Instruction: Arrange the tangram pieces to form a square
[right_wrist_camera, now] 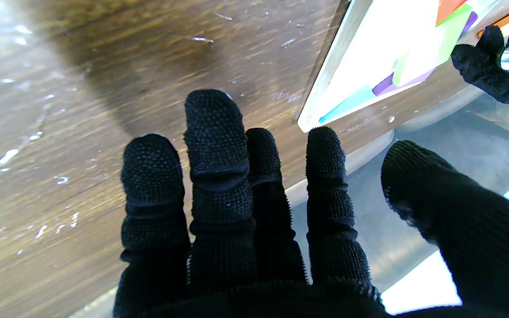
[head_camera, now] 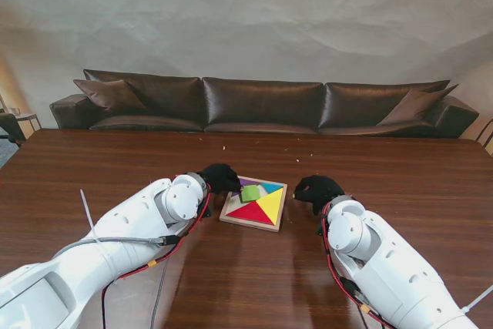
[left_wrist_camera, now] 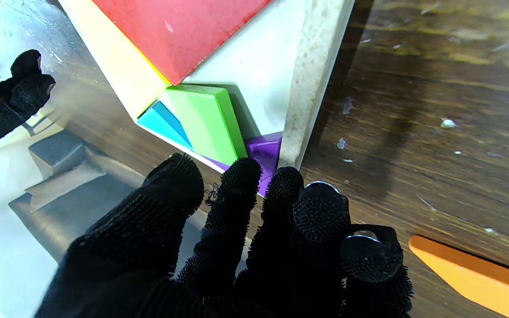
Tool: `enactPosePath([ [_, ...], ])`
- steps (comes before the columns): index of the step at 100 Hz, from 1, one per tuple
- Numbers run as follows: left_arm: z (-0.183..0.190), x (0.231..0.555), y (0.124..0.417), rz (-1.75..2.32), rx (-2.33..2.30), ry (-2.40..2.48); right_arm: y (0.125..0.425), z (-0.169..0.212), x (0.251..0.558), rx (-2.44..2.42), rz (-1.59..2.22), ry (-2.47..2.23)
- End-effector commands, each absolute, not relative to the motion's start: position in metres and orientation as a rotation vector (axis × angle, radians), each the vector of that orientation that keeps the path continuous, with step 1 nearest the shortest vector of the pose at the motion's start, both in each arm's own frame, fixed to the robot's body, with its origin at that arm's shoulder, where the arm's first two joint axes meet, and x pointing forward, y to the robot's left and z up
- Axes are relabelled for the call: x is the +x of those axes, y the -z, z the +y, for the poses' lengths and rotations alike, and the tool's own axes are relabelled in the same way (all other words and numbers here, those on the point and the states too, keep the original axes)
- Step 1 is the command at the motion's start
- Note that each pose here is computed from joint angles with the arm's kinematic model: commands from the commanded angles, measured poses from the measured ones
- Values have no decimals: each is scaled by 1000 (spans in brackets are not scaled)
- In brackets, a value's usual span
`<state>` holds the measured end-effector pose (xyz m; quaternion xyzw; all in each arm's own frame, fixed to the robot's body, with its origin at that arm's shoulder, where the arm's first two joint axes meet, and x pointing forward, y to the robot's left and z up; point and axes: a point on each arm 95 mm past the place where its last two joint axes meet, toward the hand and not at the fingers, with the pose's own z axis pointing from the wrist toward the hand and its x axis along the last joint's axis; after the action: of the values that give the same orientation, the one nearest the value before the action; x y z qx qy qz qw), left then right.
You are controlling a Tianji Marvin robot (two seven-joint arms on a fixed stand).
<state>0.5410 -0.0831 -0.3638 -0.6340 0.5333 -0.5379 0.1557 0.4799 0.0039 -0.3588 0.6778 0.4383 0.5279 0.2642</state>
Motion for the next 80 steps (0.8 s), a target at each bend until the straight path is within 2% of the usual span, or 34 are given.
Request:
enactPosePath([
  [1,-92,540,364,1553,-1828,1548,363,6,478,1853,1200,-1419],
  [80,-104,546,362,1586,-1817,1553,364,6,478,1867,1202,-1417],
])
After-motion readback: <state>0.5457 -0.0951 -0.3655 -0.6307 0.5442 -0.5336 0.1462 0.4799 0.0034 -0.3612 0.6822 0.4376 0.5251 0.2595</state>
